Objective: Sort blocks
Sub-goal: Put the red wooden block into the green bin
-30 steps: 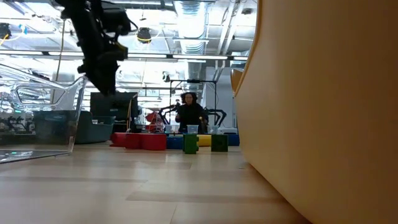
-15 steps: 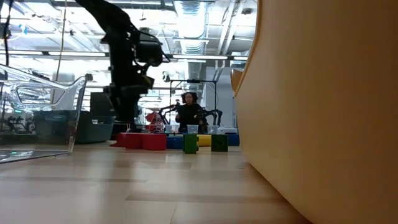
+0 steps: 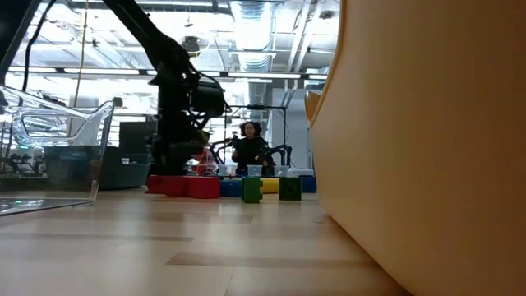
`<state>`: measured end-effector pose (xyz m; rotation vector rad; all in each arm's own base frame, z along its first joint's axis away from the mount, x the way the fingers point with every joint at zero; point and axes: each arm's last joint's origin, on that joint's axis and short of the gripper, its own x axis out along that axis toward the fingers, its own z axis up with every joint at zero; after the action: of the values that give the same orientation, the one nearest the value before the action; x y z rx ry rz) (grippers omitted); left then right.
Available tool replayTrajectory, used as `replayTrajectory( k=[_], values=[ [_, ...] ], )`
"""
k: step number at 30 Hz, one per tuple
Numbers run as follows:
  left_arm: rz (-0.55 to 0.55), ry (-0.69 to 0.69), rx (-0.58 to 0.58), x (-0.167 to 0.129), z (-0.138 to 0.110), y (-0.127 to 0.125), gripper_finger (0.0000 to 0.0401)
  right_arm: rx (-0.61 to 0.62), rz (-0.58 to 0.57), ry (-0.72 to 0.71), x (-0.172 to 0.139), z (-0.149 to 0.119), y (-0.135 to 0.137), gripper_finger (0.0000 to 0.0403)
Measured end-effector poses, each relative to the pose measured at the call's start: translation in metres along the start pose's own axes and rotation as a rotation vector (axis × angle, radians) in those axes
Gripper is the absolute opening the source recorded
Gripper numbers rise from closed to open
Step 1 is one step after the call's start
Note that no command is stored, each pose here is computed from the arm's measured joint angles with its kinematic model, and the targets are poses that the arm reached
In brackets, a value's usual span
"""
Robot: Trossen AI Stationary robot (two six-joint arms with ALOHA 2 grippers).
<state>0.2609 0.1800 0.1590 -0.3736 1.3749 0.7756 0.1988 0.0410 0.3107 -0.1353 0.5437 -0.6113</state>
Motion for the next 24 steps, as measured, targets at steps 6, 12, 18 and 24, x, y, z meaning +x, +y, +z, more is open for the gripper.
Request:
replayTrajectory(
  k=[6,12,18,24],
  values=[
    [-0.017,0.001,0.018,0.003,0.001,-0.002,0.0206,-0.005,0.000,0.000,0.000,0.000,0.000,0.0152],
    [-0.039,0.007,0.056,0.003,0.001,-0.002,0.0162,-0.013,0.001,-0.004,0.000,0.001,0.000,0.0152],
    [-0.043,-0.009,0.123,-0.007,-0.002,-0.005,0.0118,-0.013,0.001,-0.004,0.000,0.001,0.000,0.0152],
    [-0.053,-0.086,0.153,-0.057,-0.017,0.004,0.0118,-0.010,0.001,-0.004,0.000,0.001,0.000,0.0152]
  ],
)
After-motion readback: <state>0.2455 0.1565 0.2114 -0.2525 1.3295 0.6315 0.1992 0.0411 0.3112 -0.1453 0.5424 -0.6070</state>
